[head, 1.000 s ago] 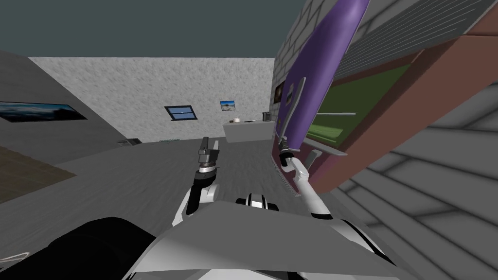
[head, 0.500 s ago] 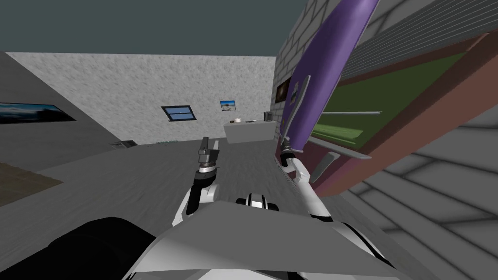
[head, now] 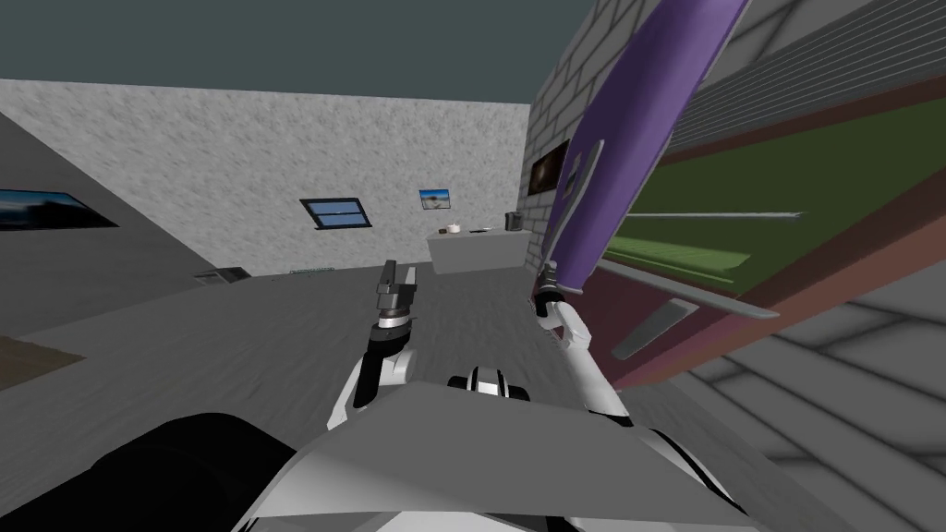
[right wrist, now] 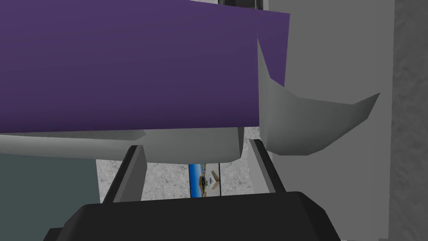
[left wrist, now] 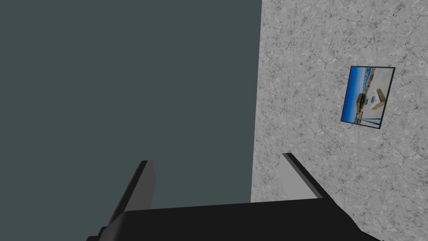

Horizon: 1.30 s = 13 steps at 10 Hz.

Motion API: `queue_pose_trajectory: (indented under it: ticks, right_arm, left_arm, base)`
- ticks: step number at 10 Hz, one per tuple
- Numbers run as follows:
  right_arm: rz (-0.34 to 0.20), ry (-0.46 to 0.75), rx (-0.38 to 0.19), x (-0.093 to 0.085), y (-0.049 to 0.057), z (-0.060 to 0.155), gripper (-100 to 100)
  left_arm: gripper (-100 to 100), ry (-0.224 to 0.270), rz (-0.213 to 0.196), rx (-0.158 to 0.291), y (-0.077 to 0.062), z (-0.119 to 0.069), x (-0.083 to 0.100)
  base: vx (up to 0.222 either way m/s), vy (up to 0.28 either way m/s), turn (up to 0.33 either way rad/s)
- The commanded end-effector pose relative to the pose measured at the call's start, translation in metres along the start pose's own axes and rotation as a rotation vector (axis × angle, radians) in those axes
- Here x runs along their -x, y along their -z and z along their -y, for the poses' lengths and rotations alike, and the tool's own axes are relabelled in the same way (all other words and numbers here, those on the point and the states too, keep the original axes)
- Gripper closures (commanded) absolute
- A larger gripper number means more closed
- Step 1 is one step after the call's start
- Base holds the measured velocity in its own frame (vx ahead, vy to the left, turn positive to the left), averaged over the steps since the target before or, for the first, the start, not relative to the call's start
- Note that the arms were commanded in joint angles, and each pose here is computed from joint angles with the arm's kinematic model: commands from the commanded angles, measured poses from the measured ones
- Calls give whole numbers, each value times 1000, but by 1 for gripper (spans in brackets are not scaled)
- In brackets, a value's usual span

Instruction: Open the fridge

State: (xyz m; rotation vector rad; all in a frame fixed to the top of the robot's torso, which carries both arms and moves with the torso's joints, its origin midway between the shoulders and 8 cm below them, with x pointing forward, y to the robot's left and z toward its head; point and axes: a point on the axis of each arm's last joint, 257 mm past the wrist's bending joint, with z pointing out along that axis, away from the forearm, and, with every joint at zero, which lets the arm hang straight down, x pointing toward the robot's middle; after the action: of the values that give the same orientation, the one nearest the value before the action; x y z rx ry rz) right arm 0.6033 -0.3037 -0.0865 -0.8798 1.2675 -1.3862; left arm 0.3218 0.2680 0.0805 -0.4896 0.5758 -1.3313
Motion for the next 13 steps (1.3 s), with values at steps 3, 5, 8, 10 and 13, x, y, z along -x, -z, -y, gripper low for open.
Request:
queue_pose_trajectory:
  ticks: [3,5,8,10,13]
  right_arm:
    - [-98,21,-32,-38,2,16,100]
    - [-165,35,-41,-61,8,20,100]
    - [-219,63,-27,-107,6,6,100]
    - [-284,113,-18,-157,6,2,100]
    - [-366,125,-22,-217,10,4,100]
  left_arm:
    - [0,0,0,0,0,0,0]
    - [0,0,0,0,0,0,0]
    - [0,0,0,0,0,0,0]
    - [0,0,0,0,0,0,0]
    - [0,0,0,0,0,0,0]
  base:
    - [187,365,-54]
    - [226,281,-42]
    - [102,204,148]
    - [136,281,162]
    - [99,177,139]
